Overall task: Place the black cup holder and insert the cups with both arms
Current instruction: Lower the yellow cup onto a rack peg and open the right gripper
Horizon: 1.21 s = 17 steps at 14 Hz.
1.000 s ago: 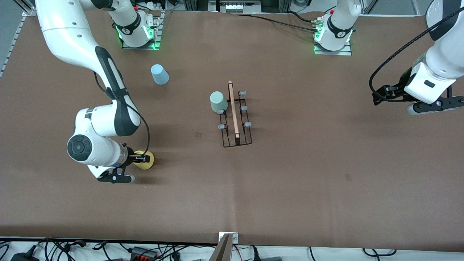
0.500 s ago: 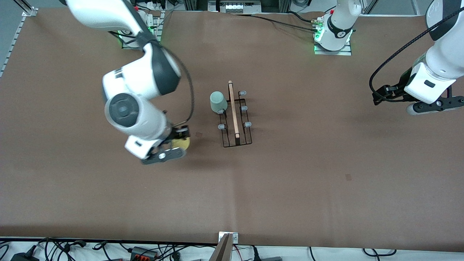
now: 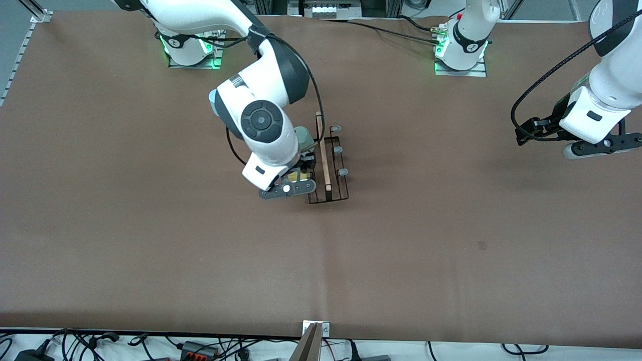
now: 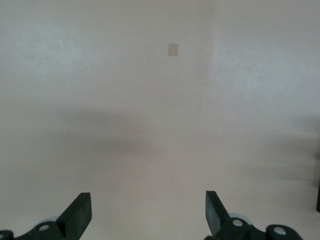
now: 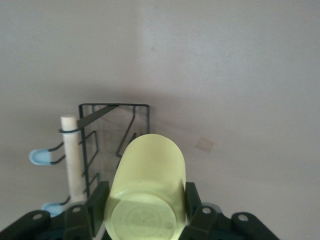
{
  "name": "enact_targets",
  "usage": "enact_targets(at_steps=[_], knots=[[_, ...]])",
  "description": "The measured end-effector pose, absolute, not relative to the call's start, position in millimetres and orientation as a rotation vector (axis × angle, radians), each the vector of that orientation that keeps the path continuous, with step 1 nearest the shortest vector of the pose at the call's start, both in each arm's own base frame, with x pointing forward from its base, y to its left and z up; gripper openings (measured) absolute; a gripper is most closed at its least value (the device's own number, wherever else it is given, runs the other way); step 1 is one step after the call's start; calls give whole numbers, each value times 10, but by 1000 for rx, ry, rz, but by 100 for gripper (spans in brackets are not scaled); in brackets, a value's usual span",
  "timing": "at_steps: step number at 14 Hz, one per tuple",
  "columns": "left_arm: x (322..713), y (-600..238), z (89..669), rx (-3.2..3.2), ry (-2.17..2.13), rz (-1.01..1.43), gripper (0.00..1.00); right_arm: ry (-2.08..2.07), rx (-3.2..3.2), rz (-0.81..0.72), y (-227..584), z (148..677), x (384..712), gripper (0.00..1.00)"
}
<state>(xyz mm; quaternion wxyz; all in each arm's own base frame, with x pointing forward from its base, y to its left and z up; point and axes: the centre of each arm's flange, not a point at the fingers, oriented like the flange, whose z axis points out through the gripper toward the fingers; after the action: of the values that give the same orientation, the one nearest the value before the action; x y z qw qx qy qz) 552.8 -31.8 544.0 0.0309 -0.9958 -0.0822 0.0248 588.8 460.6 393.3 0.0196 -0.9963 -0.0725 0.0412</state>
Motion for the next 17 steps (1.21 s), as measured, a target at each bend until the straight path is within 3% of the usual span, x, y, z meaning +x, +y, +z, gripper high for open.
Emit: enact_targets(at_steps=[5, 17], knots=[[5528, -318, 5440, -3068, -253, 76, 100, -180, -3094, 118, 4912, 3692, 5728, 66], [5528, -318, 5440, -3068, -253, 77, 100, -162, -3117, 157, 4922, 3206, 5781, 66]])
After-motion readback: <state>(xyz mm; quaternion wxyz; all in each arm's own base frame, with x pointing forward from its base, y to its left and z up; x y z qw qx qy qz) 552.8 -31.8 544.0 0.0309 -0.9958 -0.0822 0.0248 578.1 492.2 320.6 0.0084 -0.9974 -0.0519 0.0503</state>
